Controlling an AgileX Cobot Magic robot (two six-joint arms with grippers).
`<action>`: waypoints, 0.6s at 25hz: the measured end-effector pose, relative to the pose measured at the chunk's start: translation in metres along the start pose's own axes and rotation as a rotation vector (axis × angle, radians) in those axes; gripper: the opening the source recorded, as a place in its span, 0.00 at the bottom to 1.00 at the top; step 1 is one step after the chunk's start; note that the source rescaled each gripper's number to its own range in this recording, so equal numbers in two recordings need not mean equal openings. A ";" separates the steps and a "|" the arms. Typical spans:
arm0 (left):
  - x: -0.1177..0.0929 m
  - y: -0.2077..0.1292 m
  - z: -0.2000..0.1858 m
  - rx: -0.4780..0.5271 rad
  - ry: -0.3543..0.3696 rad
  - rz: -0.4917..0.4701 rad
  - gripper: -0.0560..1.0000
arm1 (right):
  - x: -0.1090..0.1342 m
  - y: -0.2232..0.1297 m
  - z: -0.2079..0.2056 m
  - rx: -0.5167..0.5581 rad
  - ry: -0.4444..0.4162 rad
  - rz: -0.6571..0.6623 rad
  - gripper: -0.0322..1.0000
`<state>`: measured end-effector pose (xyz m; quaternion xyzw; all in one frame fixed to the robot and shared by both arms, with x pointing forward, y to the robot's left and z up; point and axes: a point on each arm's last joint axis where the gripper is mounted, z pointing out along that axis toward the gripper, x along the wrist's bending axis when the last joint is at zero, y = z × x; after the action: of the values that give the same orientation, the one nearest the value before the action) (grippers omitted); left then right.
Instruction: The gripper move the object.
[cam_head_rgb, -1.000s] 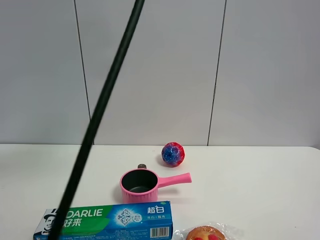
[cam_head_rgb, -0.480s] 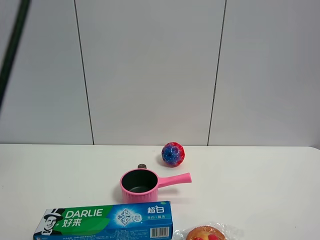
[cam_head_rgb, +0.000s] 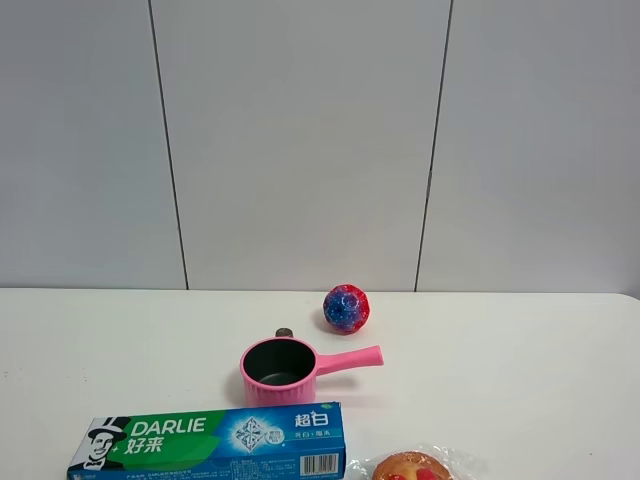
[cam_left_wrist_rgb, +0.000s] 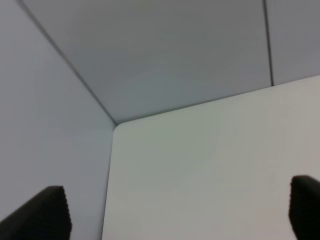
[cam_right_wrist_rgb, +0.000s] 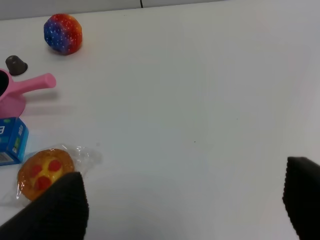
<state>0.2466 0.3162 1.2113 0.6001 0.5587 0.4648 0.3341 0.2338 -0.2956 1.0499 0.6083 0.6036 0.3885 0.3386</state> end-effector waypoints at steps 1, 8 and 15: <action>-0.002 -0.013 -0.009 -0.021 0.003 -0.029 1.00 | 0.000 0.000 0.000 0.000 0.000 0.000 1.00; -0.011 -0.089 -0.037 -0.082 0.004 -0.188 1.00 | 0.000 0.000 0.000 0.000 0.000 0.000 1.00; -0.021 -0.122 -0.007 0.030 -0.013 -0.165 1.00 | 0.000 0.000 0.000 0.000 0.000 0.000 1.00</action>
<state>0.1970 0.3138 1.0980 0.5601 0.6110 0.4231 0.3659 0.2338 -0.2956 1.0499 0.6083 0.6036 0.3885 0.3386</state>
